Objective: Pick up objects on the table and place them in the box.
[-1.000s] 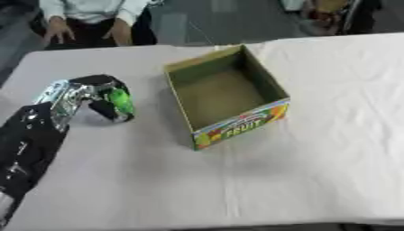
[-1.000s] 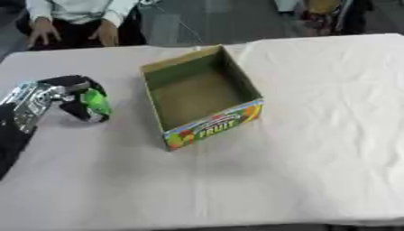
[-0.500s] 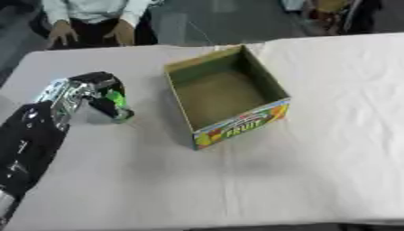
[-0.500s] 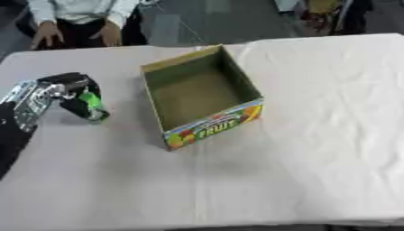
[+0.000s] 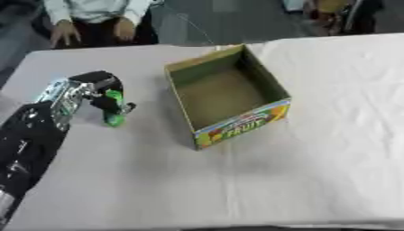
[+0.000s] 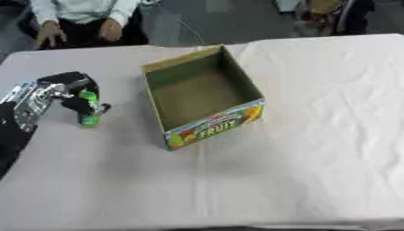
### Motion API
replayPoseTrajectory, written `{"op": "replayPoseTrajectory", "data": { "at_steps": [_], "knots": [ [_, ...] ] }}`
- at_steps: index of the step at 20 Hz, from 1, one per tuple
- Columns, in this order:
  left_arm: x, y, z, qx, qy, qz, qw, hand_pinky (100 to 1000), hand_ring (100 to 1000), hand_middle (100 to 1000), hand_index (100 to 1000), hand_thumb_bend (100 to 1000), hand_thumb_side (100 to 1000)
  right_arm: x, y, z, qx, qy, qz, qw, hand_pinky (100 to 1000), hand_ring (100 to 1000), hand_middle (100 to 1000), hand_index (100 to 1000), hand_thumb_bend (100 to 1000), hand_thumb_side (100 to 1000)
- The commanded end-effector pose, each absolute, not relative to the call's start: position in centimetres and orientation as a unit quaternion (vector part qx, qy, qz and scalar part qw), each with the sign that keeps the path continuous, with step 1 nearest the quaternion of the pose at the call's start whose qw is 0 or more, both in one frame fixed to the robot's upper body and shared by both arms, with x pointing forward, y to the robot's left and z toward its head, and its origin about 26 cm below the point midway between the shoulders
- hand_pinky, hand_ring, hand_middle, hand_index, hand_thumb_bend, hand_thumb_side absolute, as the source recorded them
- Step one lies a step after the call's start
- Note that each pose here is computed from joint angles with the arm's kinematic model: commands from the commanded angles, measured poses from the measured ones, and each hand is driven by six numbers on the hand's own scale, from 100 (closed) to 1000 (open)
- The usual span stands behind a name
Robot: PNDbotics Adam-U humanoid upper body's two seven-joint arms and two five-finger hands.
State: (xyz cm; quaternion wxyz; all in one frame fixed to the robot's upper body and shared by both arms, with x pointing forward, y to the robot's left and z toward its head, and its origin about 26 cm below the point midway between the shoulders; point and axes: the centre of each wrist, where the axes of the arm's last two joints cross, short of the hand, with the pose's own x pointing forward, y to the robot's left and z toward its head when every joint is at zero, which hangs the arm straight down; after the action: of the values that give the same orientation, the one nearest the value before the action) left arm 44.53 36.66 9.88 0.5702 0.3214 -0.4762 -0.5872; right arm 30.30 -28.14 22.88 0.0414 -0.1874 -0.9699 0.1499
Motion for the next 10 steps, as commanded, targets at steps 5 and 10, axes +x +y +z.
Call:
{"op": "replayPoseTrajectory", "data": {
  "at_steps": [5,10],
  "knots": [
    [45.4,36.2,13.8,0.342,-0.538,-0.561,0.529,100,100,161,437,307,530,30.1,-28.0,23.8,-0.188,-0.97,0.153,0.025,322,462,542,652,100,661],
    [45.8,35.3,15.3,0.337,-0.55,-0.562,0.518,100,100,158,437,309,528,30.1,-28.0,23.8,-0.187,-0.97,0.153,0.025,323,462,542,652,100,661]
  ]
}}
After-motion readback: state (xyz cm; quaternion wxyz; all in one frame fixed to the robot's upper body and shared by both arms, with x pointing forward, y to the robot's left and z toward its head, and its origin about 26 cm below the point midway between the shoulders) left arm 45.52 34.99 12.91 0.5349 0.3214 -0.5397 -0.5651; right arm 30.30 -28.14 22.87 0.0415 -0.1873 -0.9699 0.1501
